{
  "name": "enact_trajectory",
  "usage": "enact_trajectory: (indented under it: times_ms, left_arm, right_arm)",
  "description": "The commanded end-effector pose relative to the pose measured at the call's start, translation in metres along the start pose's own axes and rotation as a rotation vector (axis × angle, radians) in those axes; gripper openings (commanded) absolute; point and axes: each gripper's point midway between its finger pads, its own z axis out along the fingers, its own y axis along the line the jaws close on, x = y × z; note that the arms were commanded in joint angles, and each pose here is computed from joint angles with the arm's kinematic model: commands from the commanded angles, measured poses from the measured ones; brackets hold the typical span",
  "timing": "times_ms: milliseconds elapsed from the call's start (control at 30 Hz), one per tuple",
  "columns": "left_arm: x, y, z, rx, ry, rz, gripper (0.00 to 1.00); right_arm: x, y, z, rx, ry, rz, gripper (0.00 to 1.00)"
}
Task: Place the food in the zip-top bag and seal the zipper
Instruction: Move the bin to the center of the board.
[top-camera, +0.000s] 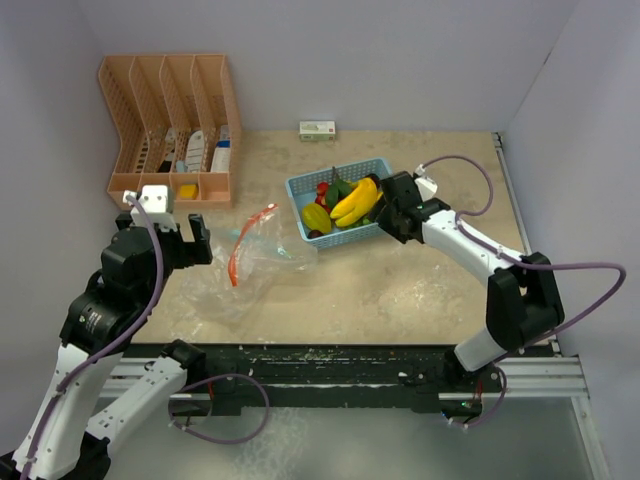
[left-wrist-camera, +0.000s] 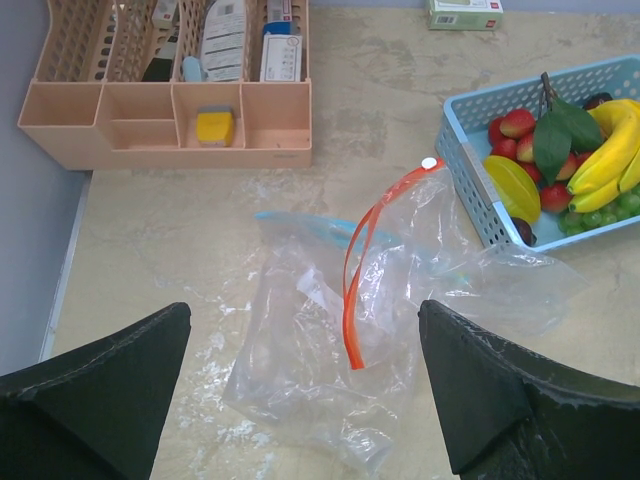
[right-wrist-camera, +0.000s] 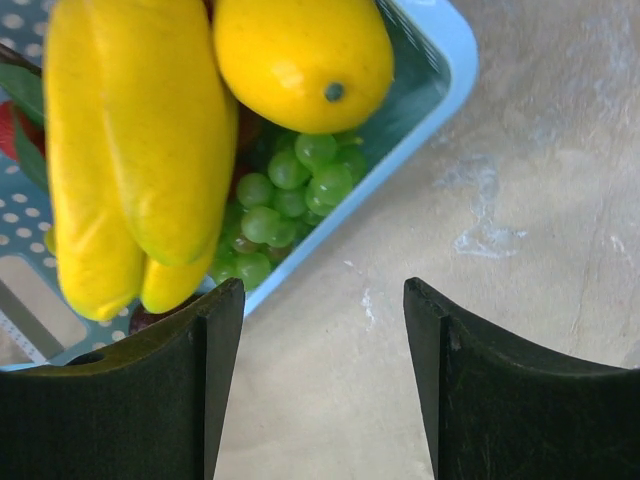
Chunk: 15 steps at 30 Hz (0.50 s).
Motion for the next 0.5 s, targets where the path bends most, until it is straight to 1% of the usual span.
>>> enact_trajectory:
  times_ms: [0,167,467]
  left_arm:
    - [-0.010,-0.002,-0.002,0.012,-0.041,-0.028,0.99]
    - [-0.006,-0.002,-0.003,0.016,-0.033,-0.028,0.99]
    - [-0.006,0.001,-0.006,0.012,-0.034,-0.019,0.99]
  right_arm:
    - [0.016,-0.001,0.002,0.007,0.049,0.080,0.68]
    - [0.008,0.006,0.010,0.030,0.023,0.097,0.68]
    - [0.019,0.002,0.034,0.075,0.033,0.120,0.67]
